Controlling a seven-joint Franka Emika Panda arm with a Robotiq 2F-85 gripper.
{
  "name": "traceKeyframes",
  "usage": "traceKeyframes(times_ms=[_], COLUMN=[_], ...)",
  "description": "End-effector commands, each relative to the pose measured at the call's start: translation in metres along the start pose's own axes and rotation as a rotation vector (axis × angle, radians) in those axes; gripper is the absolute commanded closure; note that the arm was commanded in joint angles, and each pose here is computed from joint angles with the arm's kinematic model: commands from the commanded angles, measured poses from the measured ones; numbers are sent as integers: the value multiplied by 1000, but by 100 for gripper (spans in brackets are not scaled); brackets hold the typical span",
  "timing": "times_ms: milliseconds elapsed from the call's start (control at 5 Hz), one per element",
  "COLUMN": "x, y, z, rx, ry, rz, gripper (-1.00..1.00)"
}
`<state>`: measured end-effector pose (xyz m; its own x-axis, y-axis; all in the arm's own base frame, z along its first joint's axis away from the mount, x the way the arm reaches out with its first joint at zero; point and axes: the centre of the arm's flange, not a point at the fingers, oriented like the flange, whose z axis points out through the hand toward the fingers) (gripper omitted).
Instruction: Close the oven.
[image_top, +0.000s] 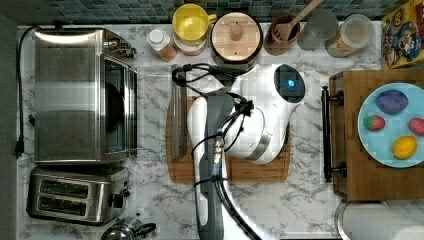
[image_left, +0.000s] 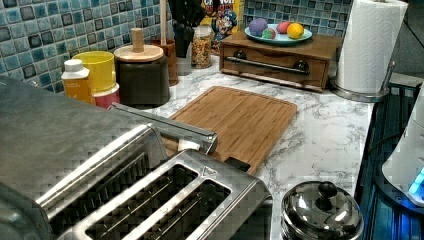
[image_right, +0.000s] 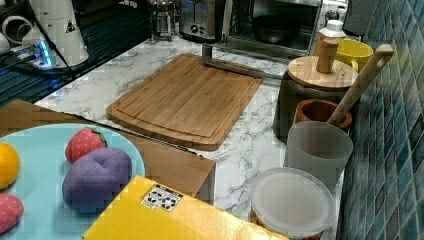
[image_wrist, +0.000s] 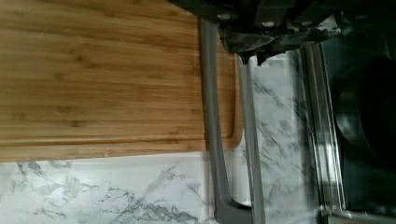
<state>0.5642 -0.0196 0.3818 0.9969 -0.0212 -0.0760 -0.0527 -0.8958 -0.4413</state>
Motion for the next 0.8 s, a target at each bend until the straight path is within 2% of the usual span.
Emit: traceKeyframes(times_ms=[200, 400, 800], x=[-6, -5, -1], y=[31, 40, 46], z=[72, 88, 118], rx=[183, 268, 304], ry=[-17, 21, 140], rz=[-153, -165, -154], gripper=[100, 100, 100])
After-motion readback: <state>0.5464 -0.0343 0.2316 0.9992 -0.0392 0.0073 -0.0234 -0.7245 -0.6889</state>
